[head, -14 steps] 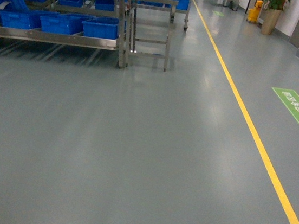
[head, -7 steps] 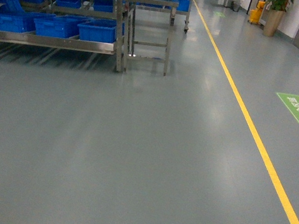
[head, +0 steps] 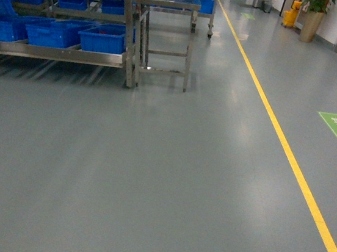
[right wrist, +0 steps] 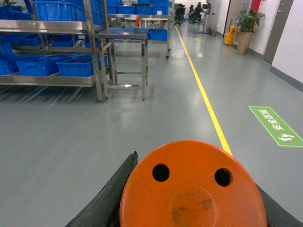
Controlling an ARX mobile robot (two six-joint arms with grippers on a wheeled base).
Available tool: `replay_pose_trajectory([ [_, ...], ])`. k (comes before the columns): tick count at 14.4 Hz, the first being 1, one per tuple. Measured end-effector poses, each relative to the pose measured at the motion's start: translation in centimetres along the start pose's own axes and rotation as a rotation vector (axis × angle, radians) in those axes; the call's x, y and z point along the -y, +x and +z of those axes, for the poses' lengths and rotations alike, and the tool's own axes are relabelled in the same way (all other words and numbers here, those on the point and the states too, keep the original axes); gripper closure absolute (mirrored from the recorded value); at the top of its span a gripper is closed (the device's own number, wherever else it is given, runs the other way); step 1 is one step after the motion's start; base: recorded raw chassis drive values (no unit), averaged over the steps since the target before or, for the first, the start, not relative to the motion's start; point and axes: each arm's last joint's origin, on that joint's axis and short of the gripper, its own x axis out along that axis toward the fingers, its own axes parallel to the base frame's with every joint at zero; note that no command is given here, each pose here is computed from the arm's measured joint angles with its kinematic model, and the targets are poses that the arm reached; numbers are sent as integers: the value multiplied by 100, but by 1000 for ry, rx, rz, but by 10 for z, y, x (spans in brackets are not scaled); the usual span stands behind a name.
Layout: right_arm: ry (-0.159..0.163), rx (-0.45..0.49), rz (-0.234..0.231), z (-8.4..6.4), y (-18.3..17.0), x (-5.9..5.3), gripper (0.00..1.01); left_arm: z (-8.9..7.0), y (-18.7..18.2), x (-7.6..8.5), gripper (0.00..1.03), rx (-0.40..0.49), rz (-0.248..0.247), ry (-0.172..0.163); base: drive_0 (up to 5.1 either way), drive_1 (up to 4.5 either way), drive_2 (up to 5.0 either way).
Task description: Sort blue parts and orange caps into right shelf containers
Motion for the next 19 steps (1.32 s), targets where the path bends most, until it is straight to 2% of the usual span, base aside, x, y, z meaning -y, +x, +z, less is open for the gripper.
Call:
replay_pose_trajectory([
  [19, 0, -1, 0, 0, 0, 0, 57, 0, 0, 0, 60, -3, 0, 0, -5, 416, -426],
])
